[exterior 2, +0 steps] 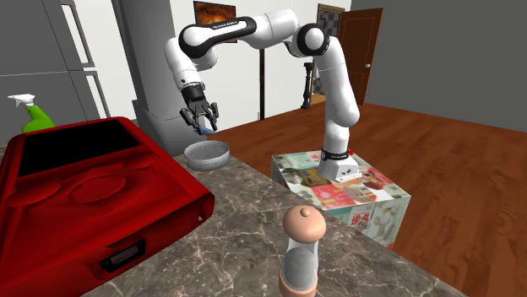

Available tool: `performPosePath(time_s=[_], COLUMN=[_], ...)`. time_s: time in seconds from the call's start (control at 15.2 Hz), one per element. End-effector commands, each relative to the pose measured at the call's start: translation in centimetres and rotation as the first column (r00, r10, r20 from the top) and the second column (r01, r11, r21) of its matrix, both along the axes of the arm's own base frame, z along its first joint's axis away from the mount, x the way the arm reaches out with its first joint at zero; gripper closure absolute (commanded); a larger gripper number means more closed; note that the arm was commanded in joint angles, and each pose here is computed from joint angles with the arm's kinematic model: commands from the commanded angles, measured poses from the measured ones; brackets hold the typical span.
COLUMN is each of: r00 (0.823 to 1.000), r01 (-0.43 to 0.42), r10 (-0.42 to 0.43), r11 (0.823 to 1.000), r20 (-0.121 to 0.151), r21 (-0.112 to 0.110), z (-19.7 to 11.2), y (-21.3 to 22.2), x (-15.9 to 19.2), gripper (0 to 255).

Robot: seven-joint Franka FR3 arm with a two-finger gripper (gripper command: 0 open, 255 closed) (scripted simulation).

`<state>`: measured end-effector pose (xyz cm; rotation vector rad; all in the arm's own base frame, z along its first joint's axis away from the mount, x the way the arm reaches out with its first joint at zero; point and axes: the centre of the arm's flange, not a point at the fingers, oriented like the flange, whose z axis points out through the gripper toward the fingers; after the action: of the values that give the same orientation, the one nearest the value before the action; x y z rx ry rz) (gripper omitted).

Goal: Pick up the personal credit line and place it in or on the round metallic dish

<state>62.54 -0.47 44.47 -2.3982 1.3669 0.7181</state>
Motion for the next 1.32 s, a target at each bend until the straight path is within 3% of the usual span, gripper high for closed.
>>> performPosePath(time_s=[0.0, 0.79, 1.25], r00=[1.000, 1.000, 1.000], r01=[-0.001, -0.001, -0.001], r10=[0.001, 0.001, 0.001], r11=[1.000, 1.000, 1.000], r20=[0.000, 0.000, 0.000], r21=[0.000, 0.000, 0.000], z=[-1.0, -7.3, -7.6], y=[-0.1, -0.1, -0.1], x=[0.0, 0.0, 0.0], gripper=[255, 255, 255])
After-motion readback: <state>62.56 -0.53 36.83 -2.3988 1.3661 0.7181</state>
